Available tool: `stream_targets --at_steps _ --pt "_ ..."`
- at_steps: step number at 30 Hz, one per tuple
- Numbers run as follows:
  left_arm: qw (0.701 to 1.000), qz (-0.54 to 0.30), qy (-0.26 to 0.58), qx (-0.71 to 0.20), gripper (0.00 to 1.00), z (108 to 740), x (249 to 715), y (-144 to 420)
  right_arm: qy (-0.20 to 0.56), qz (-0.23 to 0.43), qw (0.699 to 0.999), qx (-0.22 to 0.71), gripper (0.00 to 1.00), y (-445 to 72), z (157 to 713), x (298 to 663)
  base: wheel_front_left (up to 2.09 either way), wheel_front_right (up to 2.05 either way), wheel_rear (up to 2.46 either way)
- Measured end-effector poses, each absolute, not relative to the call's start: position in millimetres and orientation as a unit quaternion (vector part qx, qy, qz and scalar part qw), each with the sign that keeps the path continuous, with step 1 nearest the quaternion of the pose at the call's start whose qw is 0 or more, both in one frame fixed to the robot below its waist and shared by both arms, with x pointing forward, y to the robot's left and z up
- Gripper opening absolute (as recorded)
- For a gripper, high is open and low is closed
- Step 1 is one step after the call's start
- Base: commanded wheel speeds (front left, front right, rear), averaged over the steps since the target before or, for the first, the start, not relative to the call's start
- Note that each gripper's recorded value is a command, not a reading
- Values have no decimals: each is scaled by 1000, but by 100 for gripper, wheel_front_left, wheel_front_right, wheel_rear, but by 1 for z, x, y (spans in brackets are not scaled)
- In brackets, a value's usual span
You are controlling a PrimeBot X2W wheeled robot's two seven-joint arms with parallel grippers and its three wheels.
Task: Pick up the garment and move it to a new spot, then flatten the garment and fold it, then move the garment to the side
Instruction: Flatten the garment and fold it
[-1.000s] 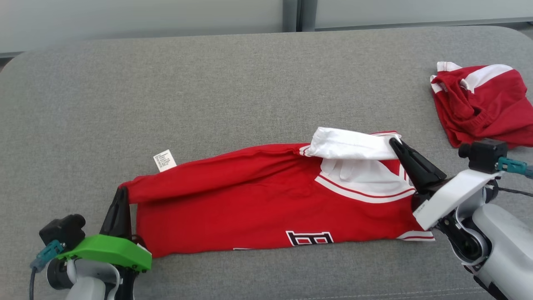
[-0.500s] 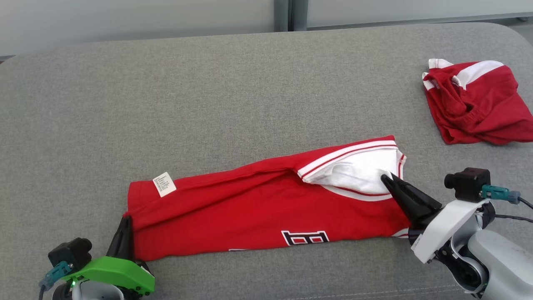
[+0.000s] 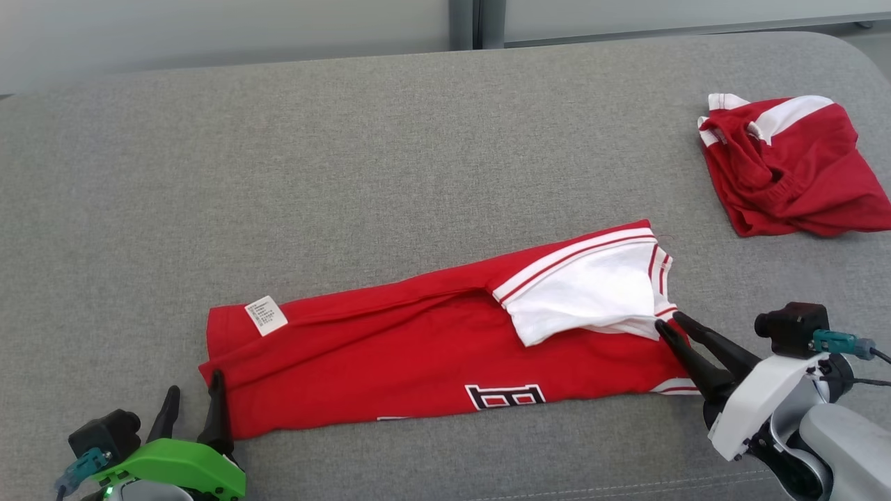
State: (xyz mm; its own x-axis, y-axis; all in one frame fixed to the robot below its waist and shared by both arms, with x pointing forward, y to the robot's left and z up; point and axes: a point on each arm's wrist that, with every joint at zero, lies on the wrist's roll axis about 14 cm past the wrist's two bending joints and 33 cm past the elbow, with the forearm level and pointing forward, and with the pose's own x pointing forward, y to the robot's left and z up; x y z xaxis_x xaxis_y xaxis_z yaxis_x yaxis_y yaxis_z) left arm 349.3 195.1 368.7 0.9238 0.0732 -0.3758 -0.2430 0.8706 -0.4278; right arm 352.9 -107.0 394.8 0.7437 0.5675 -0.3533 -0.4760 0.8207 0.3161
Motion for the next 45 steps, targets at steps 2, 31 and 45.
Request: stream_targets --at_steps 2,31,45 --pt "950 85 175 -242 100 369 349 196 228 277 928 103 66 -111 391 349 0 0 0" --pt "971 32 -5 -235 100 483 375 187 245 186 937 165 100 -139 407 381 0 0 0" --pt "969 70 -19 -235 100 487 352 210 371 168 898 164 100 -121 366 382 0 0 0"
